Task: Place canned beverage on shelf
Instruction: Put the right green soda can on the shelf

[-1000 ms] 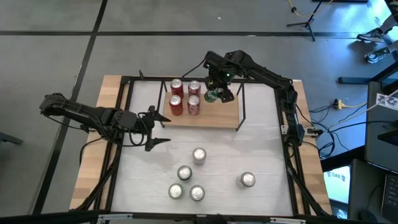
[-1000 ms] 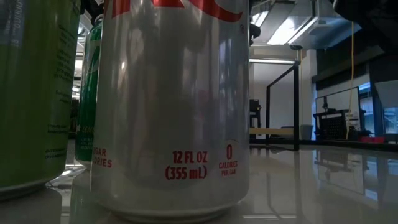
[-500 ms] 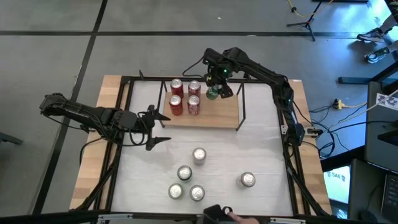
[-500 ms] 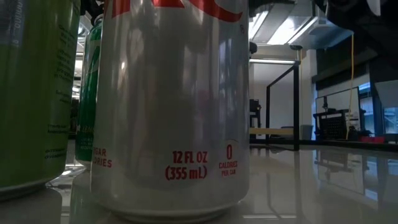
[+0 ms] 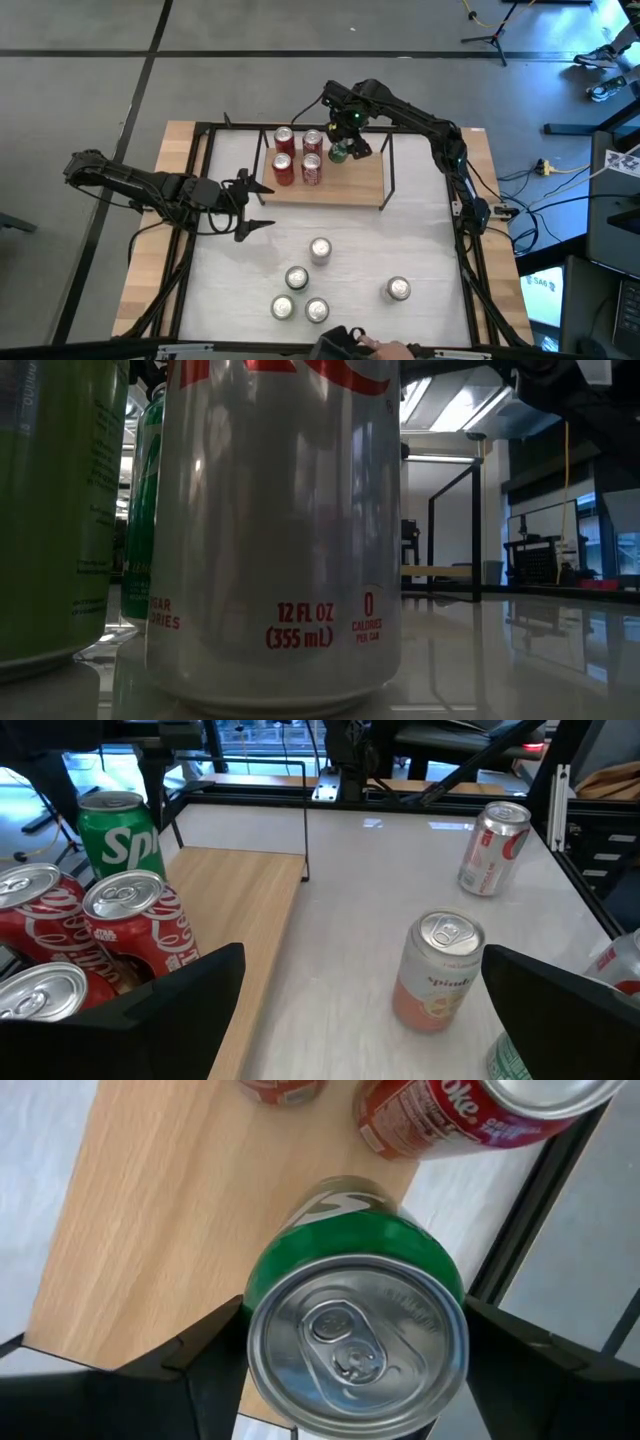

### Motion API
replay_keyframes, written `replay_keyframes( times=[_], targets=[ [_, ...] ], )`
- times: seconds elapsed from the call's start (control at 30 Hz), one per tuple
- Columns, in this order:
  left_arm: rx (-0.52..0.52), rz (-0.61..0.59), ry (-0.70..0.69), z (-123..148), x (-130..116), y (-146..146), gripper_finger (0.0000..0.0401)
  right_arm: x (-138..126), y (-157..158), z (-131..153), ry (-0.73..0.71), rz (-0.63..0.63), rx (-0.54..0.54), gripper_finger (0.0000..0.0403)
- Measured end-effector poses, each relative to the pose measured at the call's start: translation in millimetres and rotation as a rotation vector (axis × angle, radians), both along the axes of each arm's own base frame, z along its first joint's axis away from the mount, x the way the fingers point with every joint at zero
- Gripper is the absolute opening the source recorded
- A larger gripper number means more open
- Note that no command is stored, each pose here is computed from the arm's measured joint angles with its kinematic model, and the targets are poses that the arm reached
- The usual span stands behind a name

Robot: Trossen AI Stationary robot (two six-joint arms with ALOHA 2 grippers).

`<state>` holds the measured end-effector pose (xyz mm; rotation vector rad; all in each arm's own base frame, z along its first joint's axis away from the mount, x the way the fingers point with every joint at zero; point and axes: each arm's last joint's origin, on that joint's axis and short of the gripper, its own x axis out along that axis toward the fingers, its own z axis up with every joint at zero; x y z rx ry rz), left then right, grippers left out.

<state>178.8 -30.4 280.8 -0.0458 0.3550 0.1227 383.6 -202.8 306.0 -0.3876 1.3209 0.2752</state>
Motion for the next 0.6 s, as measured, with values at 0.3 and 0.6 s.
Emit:
replay_keyframes(
  times=[0.3, 0.6],
  targets=[
    [0.005, 0.013, -0.001, 0.0, 0.0, 0.4, 0.0396, 1.1, -0.4, 0.0, -0.017, 0.024, 0.006, 0.0296],
    [0.005, 0.013, -0.001, 0.1, 0.0, 0.4, 0.0396, -1.1, -5.2, 0.1, -0.019, 0.020, 0.000, 0.0296]
  ],
)
